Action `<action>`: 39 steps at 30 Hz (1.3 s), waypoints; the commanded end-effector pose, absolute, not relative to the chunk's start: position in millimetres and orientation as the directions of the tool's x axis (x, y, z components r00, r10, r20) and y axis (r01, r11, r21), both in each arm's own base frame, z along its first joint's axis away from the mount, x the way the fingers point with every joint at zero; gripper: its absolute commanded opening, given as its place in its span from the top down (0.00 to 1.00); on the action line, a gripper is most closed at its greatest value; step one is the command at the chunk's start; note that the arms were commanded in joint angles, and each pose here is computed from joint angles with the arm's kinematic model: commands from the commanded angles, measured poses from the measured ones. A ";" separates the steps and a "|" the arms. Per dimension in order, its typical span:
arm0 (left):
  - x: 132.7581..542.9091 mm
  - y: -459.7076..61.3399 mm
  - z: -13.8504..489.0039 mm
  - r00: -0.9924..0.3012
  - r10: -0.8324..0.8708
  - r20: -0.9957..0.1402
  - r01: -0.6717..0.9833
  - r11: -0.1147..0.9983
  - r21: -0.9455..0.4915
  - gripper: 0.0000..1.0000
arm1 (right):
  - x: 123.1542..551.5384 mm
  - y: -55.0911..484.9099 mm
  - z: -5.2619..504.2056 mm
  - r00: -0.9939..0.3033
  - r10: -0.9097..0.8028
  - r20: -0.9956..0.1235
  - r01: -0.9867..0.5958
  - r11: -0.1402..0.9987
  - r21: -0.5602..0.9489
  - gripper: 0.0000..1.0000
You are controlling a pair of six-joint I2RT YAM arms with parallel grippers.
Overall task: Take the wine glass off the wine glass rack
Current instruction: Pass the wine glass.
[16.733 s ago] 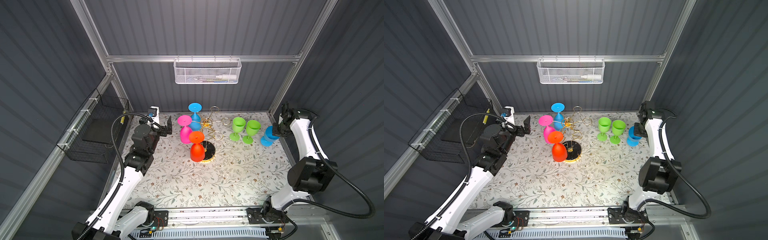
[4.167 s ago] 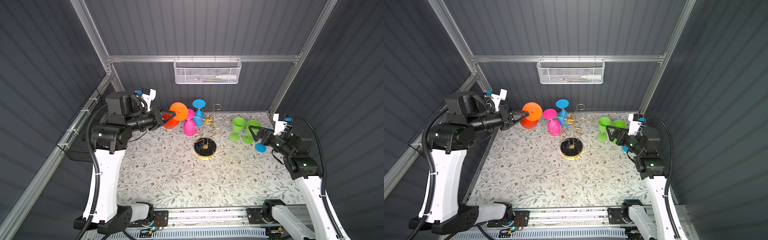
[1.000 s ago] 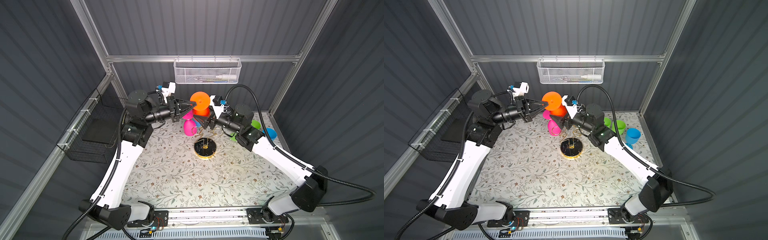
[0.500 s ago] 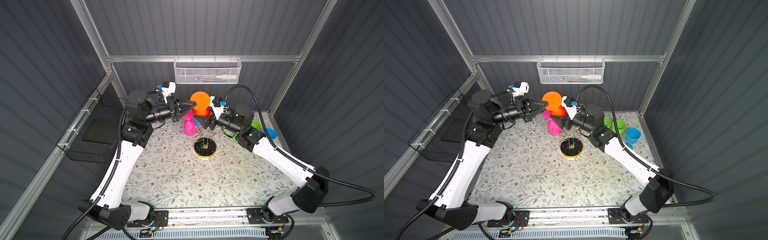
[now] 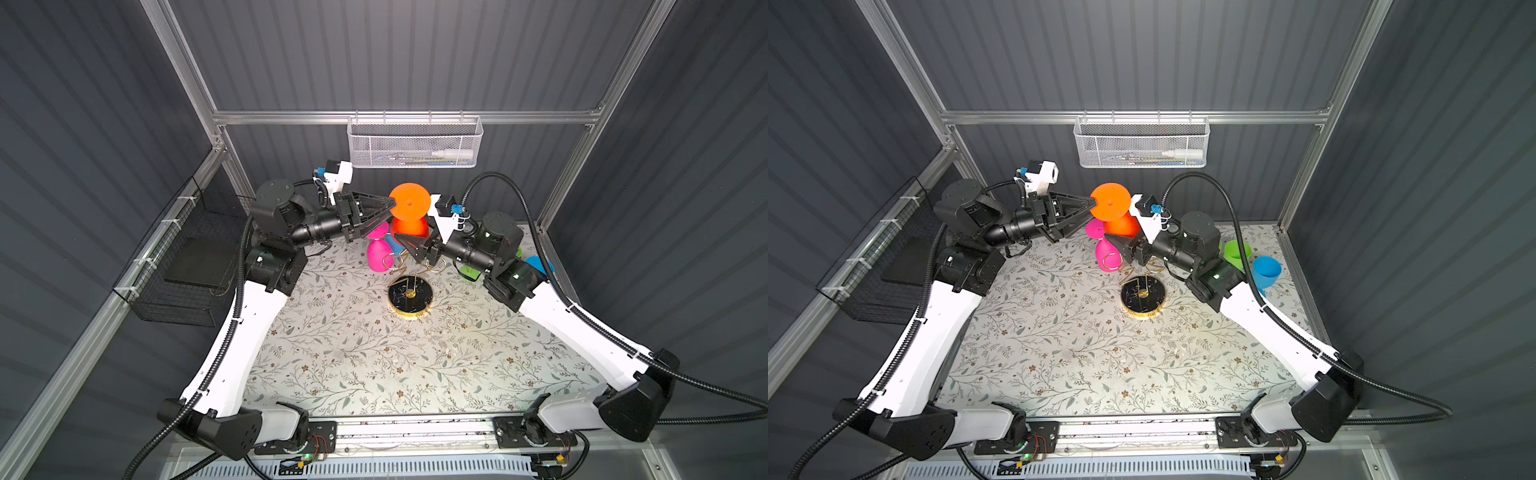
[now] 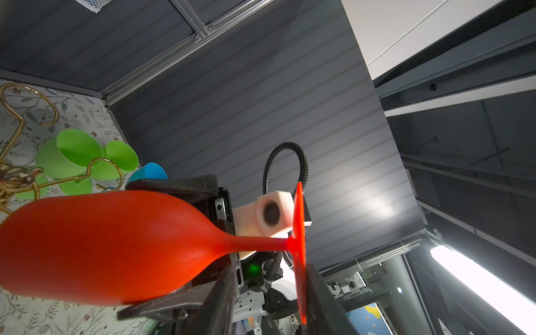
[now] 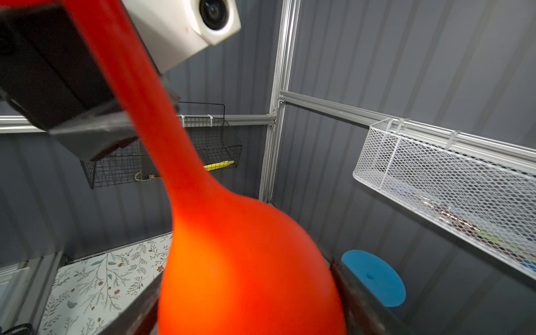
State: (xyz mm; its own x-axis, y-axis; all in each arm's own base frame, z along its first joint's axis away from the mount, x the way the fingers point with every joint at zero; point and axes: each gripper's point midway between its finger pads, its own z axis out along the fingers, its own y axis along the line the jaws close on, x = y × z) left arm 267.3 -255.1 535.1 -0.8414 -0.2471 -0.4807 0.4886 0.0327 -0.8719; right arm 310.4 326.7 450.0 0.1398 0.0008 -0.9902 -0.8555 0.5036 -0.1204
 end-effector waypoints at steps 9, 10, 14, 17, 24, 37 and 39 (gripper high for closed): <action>284.6 -240.1 535.4 -0.550 -0.326 -0.769 0.731 0.258 -0.632 0.37 | 267.0 288.2 454.3 -0.066 0.005 -0.998 -0.850 0.523 0.059 0.53; 291.2 -238.4 529.8 -0.494 -0.325 -0.806 0.754 0.302 -0.584 0.37 | 261.5 283.5 452.1 -0.096 -0.001 -0.995 -0.848 0.524 0.081 0.54; 312.1 -237.0 512.4 -0.315 -0.310 -0.897 0.813 0.399 -0.423 0.24 | 252.2 264.2 441.8 -0.202 -0.028 -0.979 -0.801 0.580 0.148 0.54; 319.6 -244.0 504.4 -0.196 -0.255 -0.947 0.862 0.415 -0.290 0.26 | 235.5 246.6 437.2 -0.279 -0.040 -0.959 -0.774 0.601 0.200 0.54; 312.7 -253.3 496.8 0.278 -0.102 -0.955 0.870 0.449 0.205 0.43 | 224.5 232.0 420.2 -0.418 -0.046 -0.907 -0.720 0.625 0.300 0.55; 296.0 -283.0 483.2 0.705 -0.026 -0.709 0.677 0.322 0.662 0.46 | 236.3 231.4 417.7 -0.602 0.007 -0.799 -0.665 0.549 0.506 0.59; 298.2 -289.4 480.8 0.711 -0.035 -0.702 0.677 0.303 0.670 0.46 | 237.7 234.8 416.5 -0.618 -0.008 -0.786 -0.663 0.542 0.516 0.59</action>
State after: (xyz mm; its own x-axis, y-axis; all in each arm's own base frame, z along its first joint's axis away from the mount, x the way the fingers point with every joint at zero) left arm 304.8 -283.0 467.4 0.6091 -0.0094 -0.7930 0.7508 0.3289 0.5728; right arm 244.4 228.2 413.9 -0.5789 0.0107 -0.8153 -0.6572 0.5858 0.4743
